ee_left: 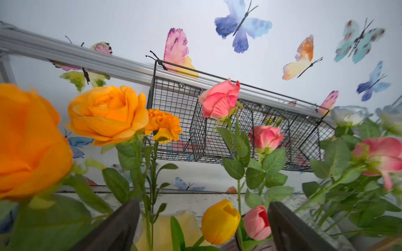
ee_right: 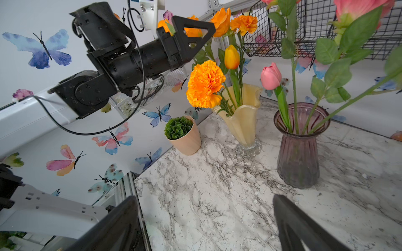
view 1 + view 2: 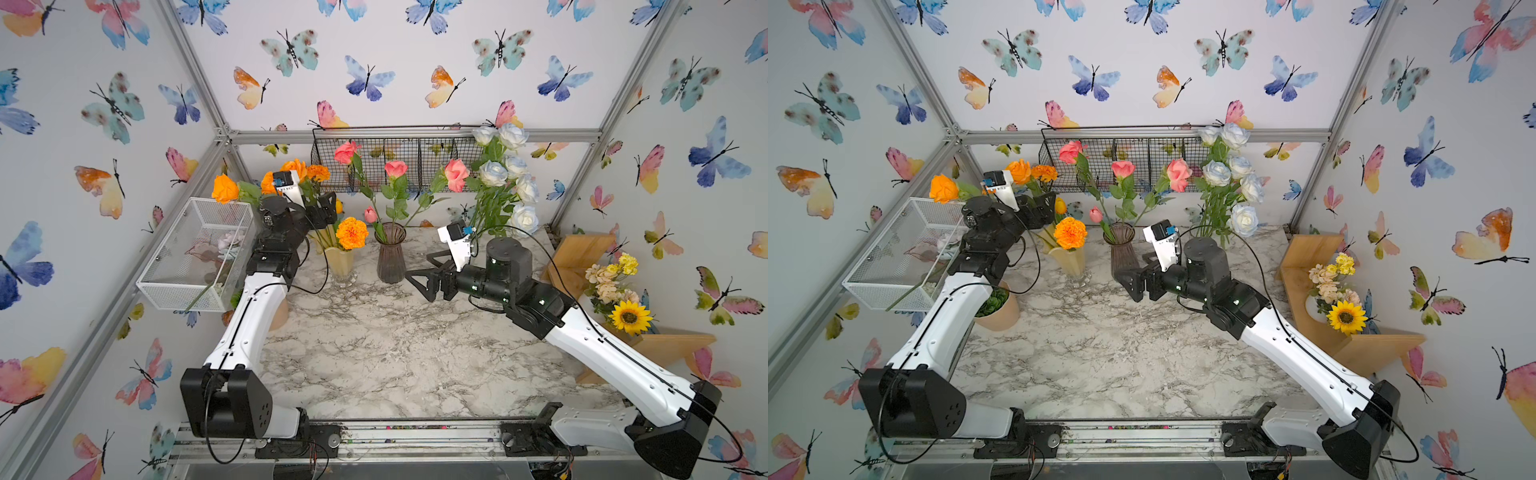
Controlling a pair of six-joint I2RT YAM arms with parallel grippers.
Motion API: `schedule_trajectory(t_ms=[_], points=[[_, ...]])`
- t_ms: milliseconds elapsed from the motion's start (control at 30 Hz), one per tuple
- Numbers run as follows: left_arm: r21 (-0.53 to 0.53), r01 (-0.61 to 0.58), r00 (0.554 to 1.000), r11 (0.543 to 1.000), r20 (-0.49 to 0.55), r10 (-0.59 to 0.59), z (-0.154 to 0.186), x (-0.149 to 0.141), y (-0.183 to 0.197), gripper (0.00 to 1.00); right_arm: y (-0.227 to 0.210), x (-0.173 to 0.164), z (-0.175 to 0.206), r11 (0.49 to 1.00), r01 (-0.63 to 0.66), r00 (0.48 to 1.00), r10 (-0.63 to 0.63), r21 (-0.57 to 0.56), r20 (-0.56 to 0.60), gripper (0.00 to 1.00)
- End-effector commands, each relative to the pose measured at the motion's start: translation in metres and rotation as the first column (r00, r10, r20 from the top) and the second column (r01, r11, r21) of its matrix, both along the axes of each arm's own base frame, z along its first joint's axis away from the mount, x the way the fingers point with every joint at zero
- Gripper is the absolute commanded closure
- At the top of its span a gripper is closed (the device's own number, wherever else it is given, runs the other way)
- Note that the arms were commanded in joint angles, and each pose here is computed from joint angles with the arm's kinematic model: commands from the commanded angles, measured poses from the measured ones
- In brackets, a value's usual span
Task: Arrange the flowers in different vases according to their colors
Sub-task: Insert the flower into the vase, then reset both arms
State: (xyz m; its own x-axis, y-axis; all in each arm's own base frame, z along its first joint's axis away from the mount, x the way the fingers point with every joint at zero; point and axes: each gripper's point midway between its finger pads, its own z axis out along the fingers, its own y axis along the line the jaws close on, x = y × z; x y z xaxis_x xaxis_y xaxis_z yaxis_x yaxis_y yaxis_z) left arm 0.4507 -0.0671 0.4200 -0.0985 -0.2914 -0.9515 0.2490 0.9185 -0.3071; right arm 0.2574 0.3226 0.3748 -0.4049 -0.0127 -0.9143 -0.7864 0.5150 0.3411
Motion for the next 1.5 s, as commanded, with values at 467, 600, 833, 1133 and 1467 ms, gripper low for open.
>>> schedule_trajectory(t_ms=[467, 600, 833, 1133, 1467], points=[[-0.001, -0.071, 0.997, 0.997, -0.041, 0.071, -0.022, -0.13, 0.018, 0.01, -0.086, 0.061, -0.057, 0.831, 0.537, 0.843, -0.534, -0.146, 0.065, 0.01], [-0.016, -0.063, 0.984, 0.998, -0.165, 0.06, -0.079, -0.156, 0.017, 0.01, -0.138, 0.07, -0.087, 0.681, 0.714, 0.696, -0.715, -0.164, 0.06, 0.01], [0.007, -0.111, 0.964, 0.994, -0.24, 0.11, -0.16, -0.159, 0.023, 0.01, -0.242, 0.06, -0.13, 0.364, 0.925, 0.375, -0.92, -0.109, 0.113, 0.01], [0.21, -0.218, 0.912, 0.953, -0.303, 0.276, -0.227, -0.104, 0.054, 0.01, -0.3, 0.036, -0.14, 0.101, 0.994, 0.105, -0.918, -0.029, 0.384, 0.01], [0.377, -0.329, 0.891, 0.865, -0.179, 0.417, -0.26, -0.087, 0.082, 0.01, -0.32, 0.047, -0.187, 0.085, 0.996, 0.093, -0.898, -0.038, 0.431, 0.01]])
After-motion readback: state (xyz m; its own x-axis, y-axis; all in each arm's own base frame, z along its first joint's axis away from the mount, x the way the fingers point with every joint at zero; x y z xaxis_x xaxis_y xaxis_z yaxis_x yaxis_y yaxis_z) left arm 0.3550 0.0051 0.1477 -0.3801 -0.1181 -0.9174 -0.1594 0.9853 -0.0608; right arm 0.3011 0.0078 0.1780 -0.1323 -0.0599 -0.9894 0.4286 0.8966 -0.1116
